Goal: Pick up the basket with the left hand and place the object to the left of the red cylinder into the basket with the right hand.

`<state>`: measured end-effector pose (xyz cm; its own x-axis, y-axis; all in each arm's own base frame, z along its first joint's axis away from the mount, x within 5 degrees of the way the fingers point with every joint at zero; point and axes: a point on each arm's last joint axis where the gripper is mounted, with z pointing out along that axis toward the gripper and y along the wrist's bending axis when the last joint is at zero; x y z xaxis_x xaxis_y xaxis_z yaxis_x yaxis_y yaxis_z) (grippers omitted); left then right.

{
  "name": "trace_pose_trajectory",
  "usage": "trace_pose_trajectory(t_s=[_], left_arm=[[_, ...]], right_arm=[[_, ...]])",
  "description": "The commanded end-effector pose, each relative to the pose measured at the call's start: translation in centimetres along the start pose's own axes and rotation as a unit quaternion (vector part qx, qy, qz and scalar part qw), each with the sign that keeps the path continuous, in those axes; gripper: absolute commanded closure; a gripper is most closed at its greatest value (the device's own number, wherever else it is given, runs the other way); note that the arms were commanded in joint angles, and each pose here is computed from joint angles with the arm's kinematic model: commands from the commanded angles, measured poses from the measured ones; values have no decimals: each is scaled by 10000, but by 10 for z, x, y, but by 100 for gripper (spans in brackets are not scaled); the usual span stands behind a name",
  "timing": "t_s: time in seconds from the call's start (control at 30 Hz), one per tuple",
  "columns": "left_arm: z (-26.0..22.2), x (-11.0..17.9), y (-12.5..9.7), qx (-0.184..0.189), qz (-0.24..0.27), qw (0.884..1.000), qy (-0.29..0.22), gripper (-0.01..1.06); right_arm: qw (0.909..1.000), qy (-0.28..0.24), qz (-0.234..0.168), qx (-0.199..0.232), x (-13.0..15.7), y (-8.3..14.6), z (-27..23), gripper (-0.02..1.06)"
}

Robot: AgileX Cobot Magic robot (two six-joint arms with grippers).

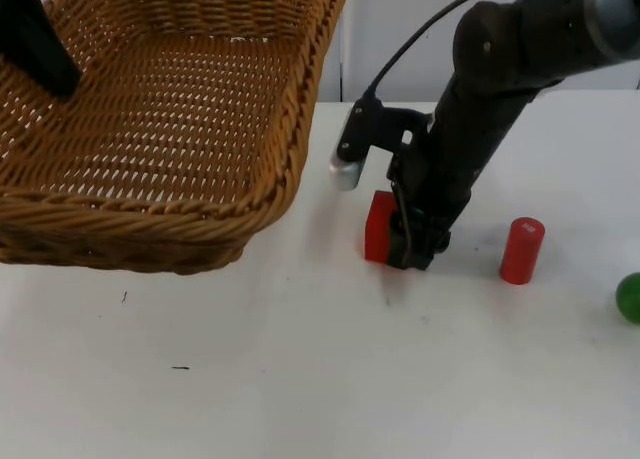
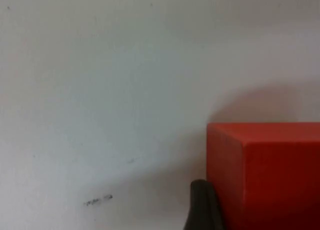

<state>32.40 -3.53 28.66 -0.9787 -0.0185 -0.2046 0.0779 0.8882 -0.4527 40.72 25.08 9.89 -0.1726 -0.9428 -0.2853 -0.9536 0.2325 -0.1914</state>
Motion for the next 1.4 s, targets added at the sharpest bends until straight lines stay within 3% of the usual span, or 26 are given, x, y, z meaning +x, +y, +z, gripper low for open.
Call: trace_pose_trajectory(t_s=[0.0,0.5,0.8,1.2,1.37], left_arm=[[-4,2,-5,99,-5,9999,-40,105],[-4,1,-5,97,-5,9999,-47,105],[-4,1,-6,114,-13,9999,-60,105],[-4,1,-5,79,-3,9999,-92,105],[-4,0,-5,75,-3,9999,-113,105]], right_arm=[[9998,-164,-36,136,-10,-3,-25,104],[9996,136,-195,-136,1,4,-60,105],[9999,4,-141,92,20,7,-94,105],[9986,-466,-113,219,13,21,-200,105],[9957,-774,-25,511,13,29,-242,105]])
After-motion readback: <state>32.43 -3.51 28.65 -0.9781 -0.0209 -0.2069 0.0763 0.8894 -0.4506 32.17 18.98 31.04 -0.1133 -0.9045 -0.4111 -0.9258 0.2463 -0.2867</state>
